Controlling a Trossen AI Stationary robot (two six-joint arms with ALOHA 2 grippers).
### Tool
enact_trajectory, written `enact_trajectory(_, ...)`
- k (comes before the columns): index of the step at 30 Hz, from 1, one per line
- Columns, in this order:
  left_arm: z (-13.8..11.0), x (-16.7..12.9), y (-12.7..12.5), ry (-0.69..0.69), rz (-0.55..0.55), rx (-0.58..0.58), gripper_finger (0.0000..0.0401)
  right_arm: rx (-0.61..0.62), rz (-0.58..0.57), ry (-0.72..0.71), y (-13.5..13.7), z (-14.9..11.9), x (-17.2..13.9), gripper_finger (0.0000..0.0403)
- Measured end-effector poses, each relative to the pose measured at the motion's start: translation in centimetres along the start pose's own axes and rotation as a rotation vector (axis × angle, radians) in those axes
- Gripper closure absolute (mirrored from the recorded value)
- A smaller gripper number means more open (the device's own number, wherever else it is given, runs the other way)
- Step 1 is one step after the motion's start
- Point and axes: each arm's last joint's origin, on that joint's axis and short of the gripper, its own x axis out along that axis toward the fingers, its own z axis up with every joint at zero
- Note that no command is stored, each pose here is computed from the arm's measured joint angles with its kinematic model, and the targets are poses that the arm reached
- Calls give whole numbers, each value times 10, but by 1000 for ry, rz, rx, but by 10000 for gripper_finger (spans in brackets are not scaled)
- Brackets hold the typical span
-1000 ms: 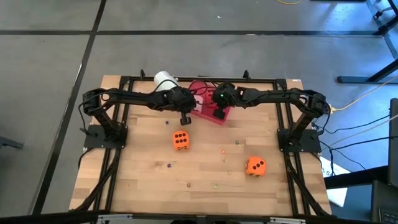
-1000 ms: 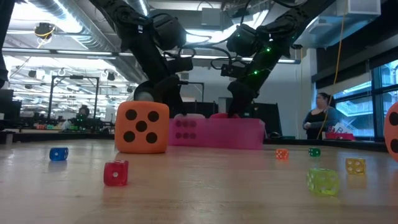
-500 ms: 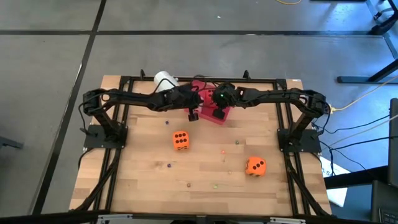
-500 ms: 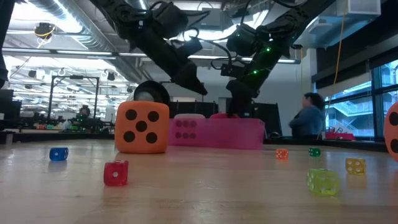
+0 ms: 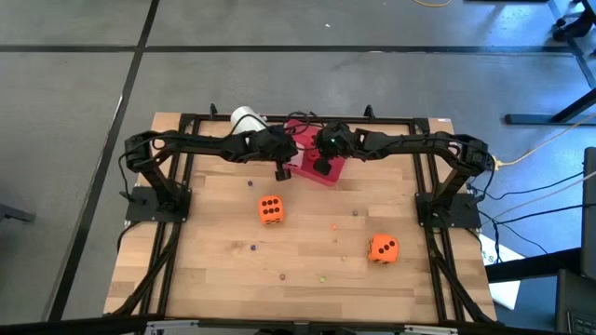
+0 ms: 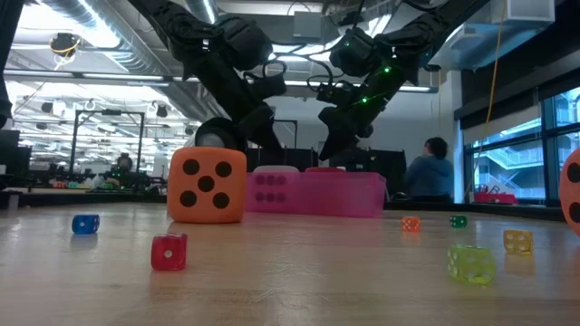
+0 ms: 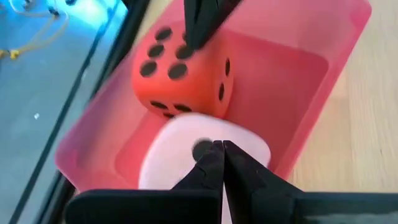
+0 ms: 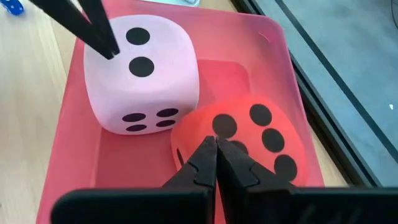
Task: Pick & Place Dice
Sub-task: Adjust the big dice
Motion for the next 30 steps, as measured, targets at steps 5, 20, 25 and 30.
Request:
enact_trajectory(5, -4, 1, -2, 32, -27, -28, 398, -1, -2, 1, 0, 0, 0, 397)
enact_trajectory(20, -9, -5, -13, 129, -38, 50, 398, -6, 0, 25, 0, -2, 0, 397)
enact_trajectory(25, -9, -10, -13, 160, 20, 69, 398, -15, 3, 71, 0, -7, 0, 397)
enact_trajectory(30, -9, -11, -13, 162, 25, 58, 398, -40, -33, 77, 8, -7, -2, 397)
